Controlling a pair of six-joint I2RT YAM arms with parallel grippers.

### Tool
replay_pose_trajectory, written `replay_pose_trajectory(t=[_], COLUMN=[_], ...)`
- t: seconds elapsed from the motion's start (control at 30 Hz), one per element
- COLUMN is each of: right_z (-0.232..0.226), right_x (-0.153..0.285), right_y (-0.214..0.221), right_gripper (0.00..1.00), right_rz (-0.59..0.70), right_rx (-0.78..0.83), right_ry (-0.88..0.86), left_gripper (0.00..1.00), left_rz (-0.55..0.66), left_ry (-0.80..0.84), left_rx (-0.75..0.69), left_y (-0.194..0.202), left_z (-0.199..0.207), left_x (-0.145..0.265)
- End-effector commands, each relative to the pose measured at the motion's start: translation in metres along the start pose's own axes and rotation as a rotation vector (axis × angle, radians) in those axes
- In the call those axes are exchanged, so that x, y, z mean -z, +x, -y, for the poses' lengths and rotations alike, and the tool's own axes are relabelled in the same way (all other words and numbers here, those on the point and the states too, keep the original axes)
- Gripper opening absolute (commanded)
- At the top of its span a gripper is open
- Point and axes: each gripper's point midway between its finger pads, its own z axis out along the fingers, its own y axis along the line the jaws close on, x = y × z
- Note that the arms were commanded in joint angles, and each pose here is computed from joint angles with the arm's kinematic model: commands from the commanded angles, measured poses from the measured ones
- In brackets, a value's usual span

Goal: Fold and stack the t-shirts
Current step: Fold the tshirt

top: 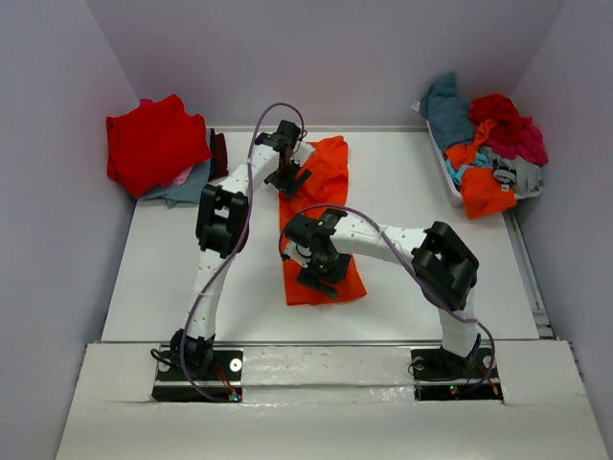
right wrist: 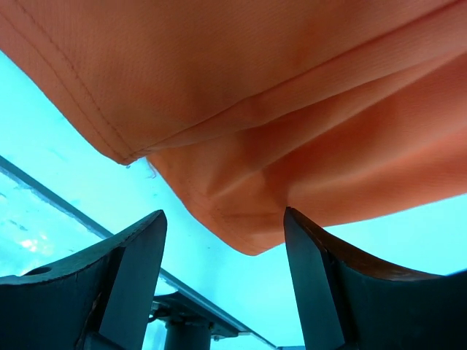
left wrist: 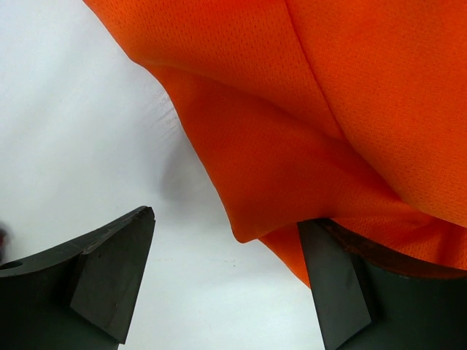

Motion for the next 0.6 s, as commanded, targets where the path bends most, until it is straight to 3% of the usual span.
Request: replay_pose_trajectory(t=[0.0,0.3,0.57], right_z=[0.027,0.141,0.192], right_x=[0.027,0.091,0.11], right_y=[-0.033,-0.062,-0.08], right_gripper=[0.71,0.71,0.71], right_rz=[0.122,0.327,0.441], right_rx=[-0.012,-0.275,-0.384], right_ry=[0.139,0.328,0.37], left_gripper=[0.91,0.91,0.92], left_rz=[-0.126,0.014,0.138], left_ry=[-0.017,-0.079,-0.145], left_rx=[-0.035,-0.022,-0.054], left_y=[0.04,0.007,-0.03], left_z=[-0.007,-0.018,-0.018], left_x=[-0.012,0.026,0.079])
